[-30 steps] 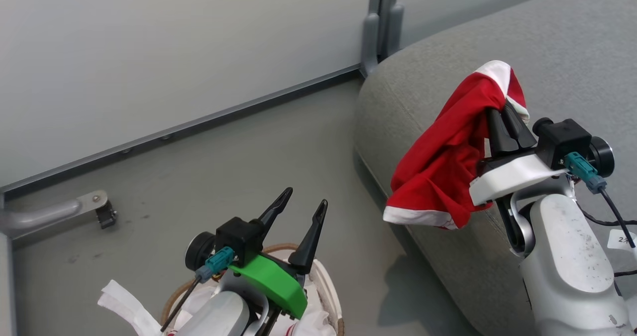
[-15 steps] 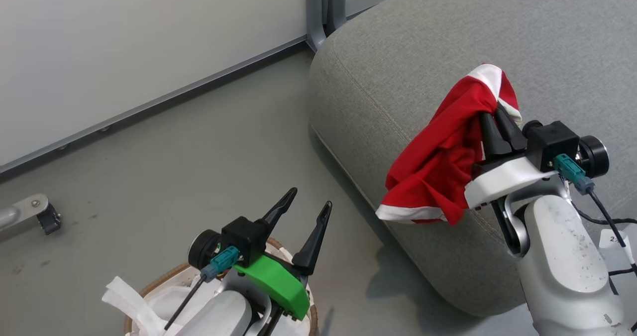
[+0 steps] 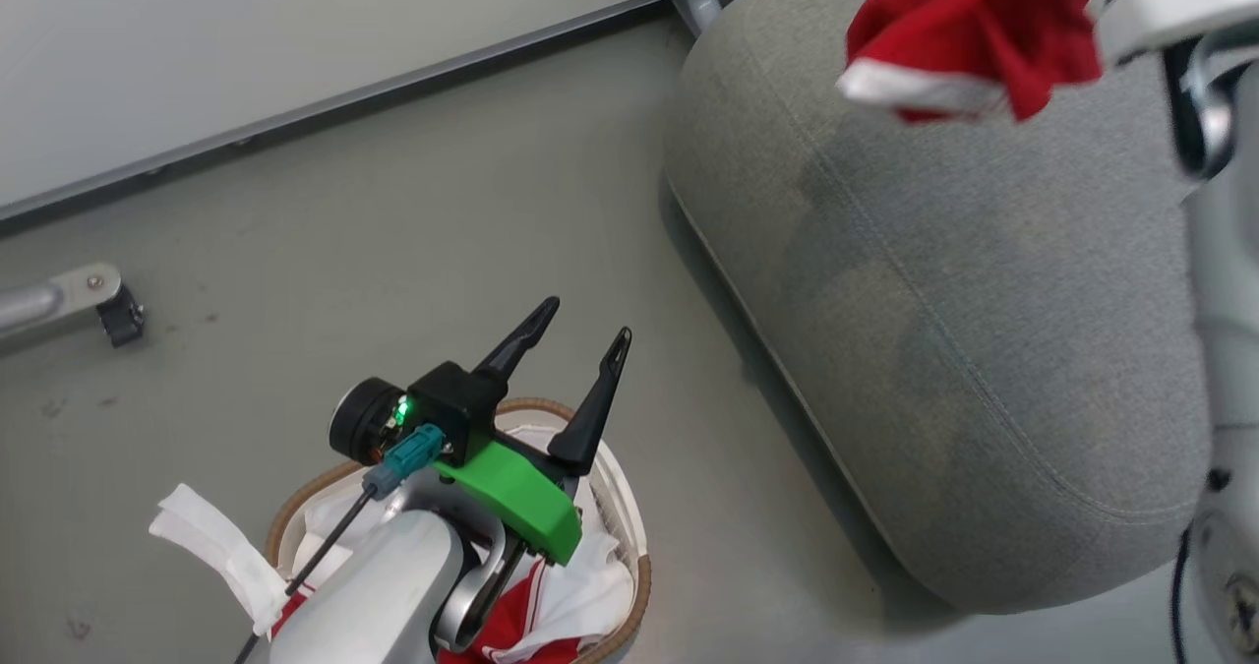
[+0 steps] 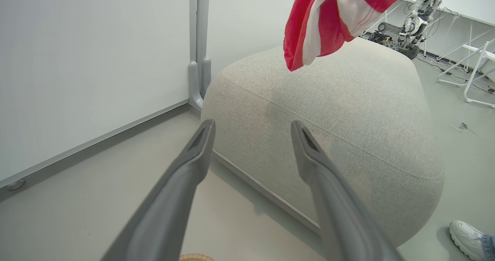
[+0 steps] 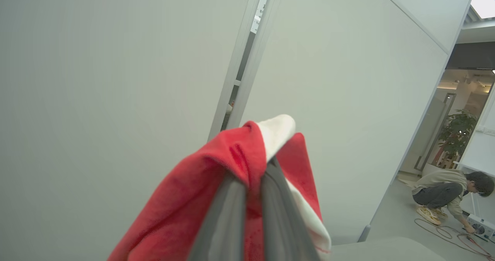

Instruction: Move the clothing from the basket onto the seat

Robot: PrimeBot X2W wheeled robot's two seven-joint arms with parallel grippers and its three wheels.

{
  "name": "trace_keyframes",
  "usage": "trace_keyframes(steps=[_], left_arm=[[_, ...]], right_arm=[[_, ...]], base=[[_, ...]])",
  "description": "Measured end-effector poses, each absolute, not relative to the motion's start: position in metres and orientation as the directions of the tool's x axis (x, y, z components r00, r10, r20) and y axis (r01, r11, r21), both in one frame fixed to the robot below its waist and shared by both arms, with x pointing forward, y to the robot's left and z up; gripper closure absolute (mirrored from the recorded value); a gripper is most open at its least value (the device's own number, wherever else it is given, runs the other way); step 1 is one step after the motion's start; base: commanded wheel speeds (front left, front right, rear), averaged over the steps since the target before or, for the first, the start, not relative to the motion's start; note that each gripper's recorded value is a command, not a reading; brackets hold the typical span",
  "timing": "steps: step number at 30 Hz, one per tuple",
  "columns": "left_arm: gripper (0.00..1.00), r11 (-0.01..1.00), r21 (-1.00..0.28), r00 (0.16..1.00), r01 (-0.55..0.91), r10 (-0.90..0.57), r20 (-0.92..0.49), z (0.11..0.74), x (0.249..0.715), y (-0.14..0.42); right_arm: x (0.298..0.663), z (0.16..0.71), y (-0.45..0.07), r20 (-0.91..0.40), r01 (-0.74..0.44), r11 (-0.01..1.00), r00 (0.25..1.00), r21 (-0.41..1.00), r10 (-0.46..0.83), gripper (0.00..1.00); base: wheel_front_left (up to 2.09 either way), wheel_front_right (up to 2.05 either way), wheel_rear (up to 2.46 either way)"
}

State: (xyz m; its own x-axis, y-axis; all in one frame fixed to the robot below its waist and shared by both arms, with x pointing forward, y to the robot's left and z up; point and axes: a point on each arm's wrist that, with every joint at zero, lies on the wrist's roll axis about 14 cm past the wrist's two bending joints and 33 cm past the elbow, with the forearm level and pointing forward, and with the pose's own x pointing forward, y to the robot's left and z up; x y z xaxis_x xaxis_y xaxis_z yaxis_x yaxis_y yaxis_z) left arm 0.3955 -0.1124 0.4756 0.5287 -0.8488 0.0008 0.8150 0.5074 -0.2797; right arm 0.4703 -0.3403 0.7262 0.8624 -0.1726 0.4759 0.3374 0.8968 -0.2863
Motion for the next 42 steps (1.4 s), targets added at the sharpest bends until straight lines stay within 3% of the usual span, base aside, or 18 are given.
trace_keyframes(steps=[9, 14, 21, 27, 31, 37, 39, 40, 41, 42], left_arm=[[0.00, 0.548, -0.296, 0.577, 0.782, -0.817, 0.010, 0.467, 0.434, -0.093], [0.00, 0.576, -0.336, 0.614, 0.745, -0.789, 0.009, 0.450, 0.452, -0.084], [0.00, 0.604, -0.357, 0.632, 0.712, -0.773, -0.049, 0.411, 0.465, -0.072], [0.00, 0.632, -0.380, 0.642, 0.675, -0.757, -0.119, 0.377, 0.468, -0.060], [0.00, 0.648, -0.388, 0.649, 0.655, -0.746, -0.151, 0.361, 0.469, -0.053], [0.00, 0.647, -0.390, 0.643, 0.655, -0.749, -0.160, 0.356, 0.468, -0.054], [0.00, 0.644, -0.390, 0.642, 0.658, -0.751, -0.157, 0.357, 0.468, -0.056], [0.00, 0.643, -0.390, 0.641, 0.659, -0.751, -0.155, 0.358, 0.468, -0.057], [0.00, 0.643, -0.390, 0.642, 0.659, -0.752, -0.154, 0.359, 0.468, -0.057], [0.00, 0.642, -0.391, 0.643, 0.659, -0.751, -0.151, 0.360, 0.468, -0.058]], right_arm=[[0.528, 0.806, -0.392, 0.510, 0.480, 0.761, 0.829, -0.437, -0.230, 1.00], [0.563, 0.779, -0.419, 0.452, 0.502, 0.732, 0.843, -0.461, -0.293, 1.00], [0.593, 0.660, -0.459, 0.260, 0.498, 0.762, 0.867, -0.413, -0.425, 1.00], [0.600, 0.522, -0.455, -0.012, 0.415, 0.816, 0.889, -0.403, -0.458, 1.00], [0.600, 0.464, -0.442, -0.150, 0.344, 0.840, 0.886, -0.420, -0.438, 1.00], [0.586, 0.429, -0.438, -0.256, 0.318, 0.858, 0.861, -0.403, -0.440, 1.00], [0.580, 0.421, -0.435, -0.276, 0.309, 0.863, 0.857, -0.401, -0.435, 0.86], [0.577, 0.418, -0.433, -0.284, 0.304, 0.865, 0.856, -0.399, -0.431, 0.59], [0.574, 0.414, -0.431, -0.292, 0.299, 0.869, 0.856, -0.393, -0.427, 0.53], [0.571, 0.411, -0.429, -0.300, 0.298, 0.873, 0.854, -0.387, -0.425, 0.01]], base=[[0.00, 0.00, 0.00], [0.00, 0.00, 0.00], [0.00, 0.00, 0.00], [0.00, 0.00, 0.00], [0.00, 0.00, 0.00], [0.00, 0.00, 0.00], [0.00, 0.00, 0.00], [0.00, 0.00, 0.00], [0.00, 0.00, 0.00], [0.00, 0.00, 0.00]])
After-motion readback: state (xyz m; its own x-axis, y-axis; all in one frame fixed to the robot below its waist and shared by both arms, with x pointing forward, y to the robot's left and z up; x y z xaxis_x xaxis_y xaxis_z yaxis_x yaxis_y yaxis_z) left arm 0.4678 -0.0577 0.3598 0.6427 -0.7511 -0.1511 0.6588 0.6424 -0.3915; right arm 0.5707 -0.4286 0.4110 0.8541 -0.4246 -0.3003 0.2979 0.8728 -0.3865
